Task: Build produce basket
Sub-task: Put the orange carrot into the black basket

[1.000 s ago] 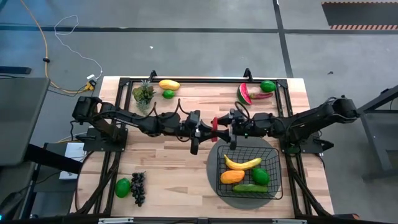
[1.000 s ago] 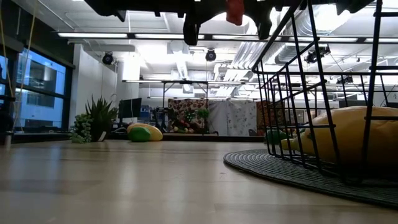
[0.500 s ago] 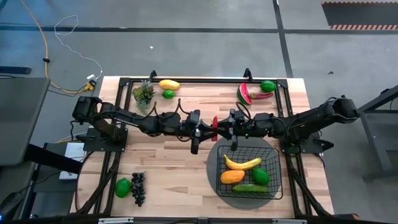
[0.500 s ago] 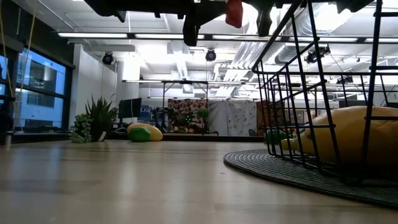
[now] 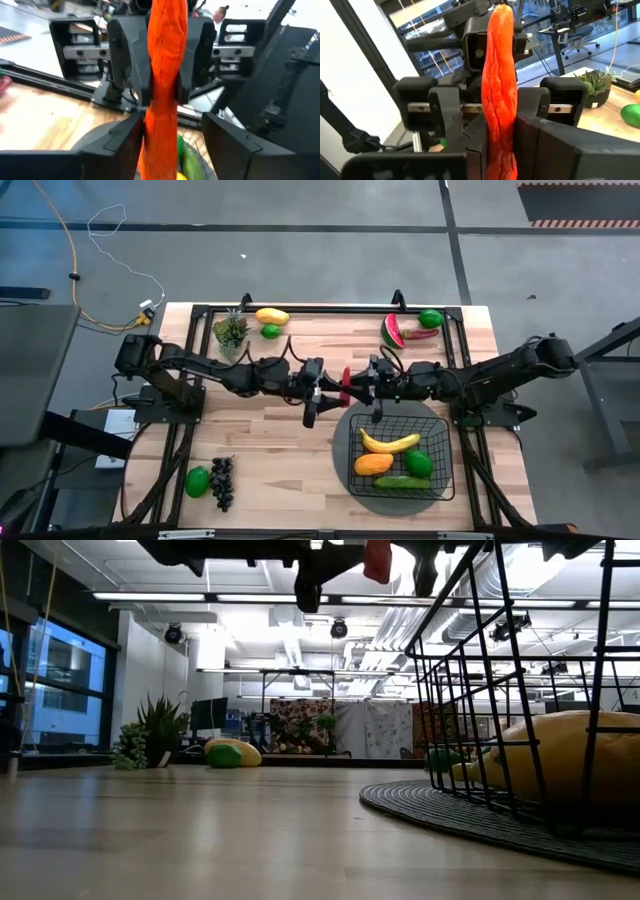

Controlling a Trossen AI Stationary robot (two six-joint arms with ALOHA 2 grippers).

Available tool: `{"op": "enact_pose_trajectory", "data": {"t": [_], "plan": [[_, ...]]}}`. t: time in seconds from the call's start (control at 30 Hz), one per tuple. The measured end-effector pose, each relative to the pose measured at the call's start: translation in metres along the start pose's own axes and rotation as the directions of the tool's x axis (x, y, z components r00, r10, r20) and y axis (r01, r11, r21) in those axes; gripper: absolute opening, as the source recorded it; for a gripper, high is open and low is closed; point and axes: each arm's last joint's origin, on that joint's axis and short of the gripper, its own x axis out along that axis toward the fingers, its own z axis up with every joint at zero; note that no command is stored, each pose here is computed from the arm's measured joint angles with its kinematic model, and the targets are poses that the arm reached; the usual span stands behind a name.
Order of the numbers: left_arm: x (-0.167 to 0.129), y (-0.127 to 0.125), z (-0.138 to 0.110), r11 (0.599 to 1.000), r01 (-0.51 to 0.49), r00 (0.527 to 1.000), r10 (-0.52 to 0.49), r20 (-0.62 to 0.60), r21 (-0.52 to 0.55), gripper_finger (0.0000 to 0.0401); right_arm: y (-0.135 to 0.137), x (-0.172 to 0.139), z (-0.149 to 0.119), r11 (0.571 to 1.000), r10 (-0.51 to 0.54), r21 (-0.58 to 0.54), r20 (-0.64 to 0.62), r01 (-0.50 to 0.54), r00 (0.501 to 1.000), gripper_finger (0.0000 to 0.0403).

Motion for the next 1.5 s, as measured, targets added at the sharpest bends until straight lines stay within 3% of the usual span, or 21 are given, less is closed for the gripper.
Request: {"op": "enact_pose_trajectory", "data": {"t": [0.13,0.33,0.47,0.6,0.77,0.93,1.5], "plan": [[-0.012,0.007,0.012,1.0,0.017,0.998,-0.017,-0.052,-0.002,0.0199,0.0,-0.005,0.004,0.999,-0.004,-0.034,-0.008,0.004,1.0,0.005],[-0.046,0.018,0.031,0.998,-0.056,0.982,0.058,-0.181,0.016,0.02,0.0,-0.022,0.012,0.997,-0.03,-0.071,-0.066,0.025,0.997,0.005],[-0.072,0.013,0.05,0.996,-0.074,0.984,0.082,-0.161,0.055,0.02,0.0,-0.036,0.019,0.994,-0.046,-0.106,-0.107,0.034,0.993,0.005],[-0.102,0.001,0.061,0.987,-0.132,0.99,0.136,-0.034,0.093,0.02,0.0,-0.052,0.028,0.992,-0.049,-0.125,-0.114,0.035,0.992,0.005],[-0.134,-0.01,0.047,0.969,-0.222,0.973,0.212,0.095,0.11,0.02,0.0,-0.069,0.036,0.991,-0.052,-0.126,-0.115,0.037,0.992,0.005],[-0.153,-0.018,0.028,0.971,-0.215,0.967,0.197,0.163,0.101,0.02,0.0,-0.077,0.04,0.991,-0.052,-0.126,-0.114,0.037,0.992,0.005],[-0.16,-0.021,0.026,0.97,-0.226,0.958,0.204,0.204,0.091,0.02,0.0,-0.076,0.04,0.992,-0.051,-0.124,-0.114,0.036,0.992,0.005]]}}
